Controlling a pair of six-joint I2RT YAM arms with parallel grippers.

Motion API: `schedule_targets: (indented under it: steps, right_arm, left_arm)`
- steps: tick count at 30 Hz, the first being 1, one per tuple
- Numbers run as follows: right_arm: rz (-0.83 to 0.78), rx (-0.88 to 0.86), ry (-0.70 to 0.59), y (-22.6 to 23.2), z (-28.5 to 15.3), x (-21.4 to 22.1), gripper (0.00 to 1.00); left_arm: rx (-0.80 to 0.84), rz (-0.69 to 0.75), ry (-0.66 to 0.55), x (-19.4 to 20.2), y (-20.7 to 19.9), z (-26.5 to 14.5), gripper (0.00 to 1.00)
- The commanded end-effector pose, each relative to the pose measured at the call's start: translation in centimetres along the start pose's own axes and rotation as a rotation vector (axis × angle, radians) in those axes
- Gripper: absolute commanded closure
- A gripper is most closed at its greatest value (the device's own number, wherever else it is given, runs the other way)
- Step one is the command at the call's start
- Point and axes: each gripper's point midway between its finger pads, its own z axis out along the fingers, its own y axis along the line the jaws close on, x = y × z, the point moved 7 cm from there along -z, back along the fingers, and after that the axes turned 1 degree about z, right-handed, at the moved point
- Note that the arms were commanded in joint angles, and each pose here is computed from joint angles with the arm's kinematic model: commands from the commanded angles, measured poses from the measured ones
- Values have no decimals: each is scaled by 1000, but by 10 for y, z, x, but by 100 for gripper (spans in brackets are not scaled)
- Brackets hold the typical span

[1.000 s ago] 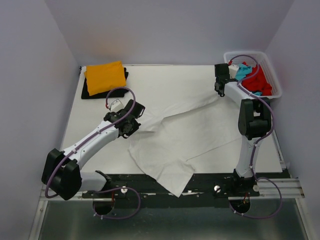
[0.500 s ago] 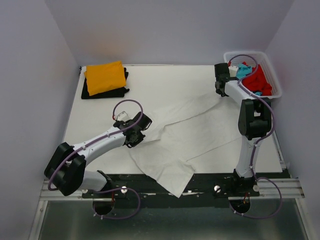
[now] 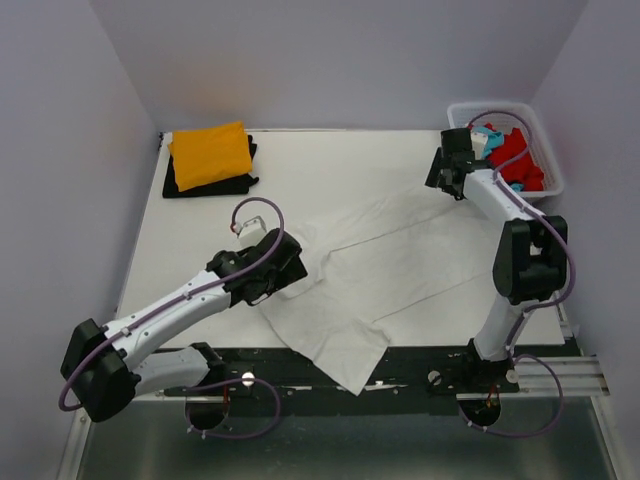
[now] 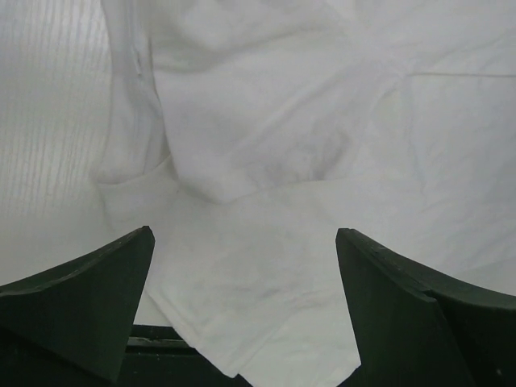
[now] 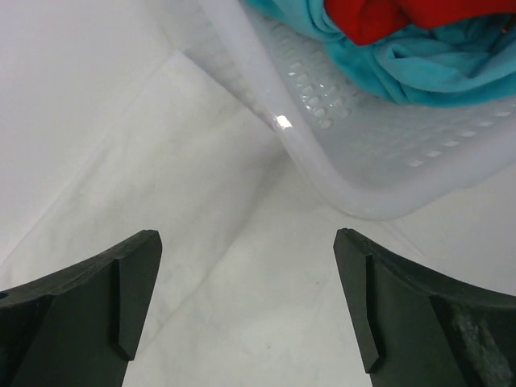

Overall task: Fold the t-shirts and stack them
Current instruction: Fold the flattened tshirt in 1/3 of the way

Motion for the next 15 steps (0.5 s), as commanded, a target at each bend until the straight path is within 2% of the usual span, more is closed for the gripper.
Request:
schedule_targets:
  steps: [1, 3, 6, 10, 15]
  right_arm:
    - [36, -325, -58, 17, -32, -15, 0]
    - [36, -458, -57, 31, -35, -14, 0]
    - [30, -529, -35, 48, -26, -8, 0]
    - [27, -519, 1, 62, -2, 1, 0]
    - [35, -461, 40, 72, 31, 18, 0]
  left_arm:
    - [146, 91, -47, -32, -27, -5, 1]
    - [214, 78, -50, -48, -41, 11, 1]
    - [275, 27, -22, -73, -54, 40, 1]
    - [138, -18, 13, -92, -51, 85, 1]
    - [-15, -51, 125, -83, -30, 127, 1]
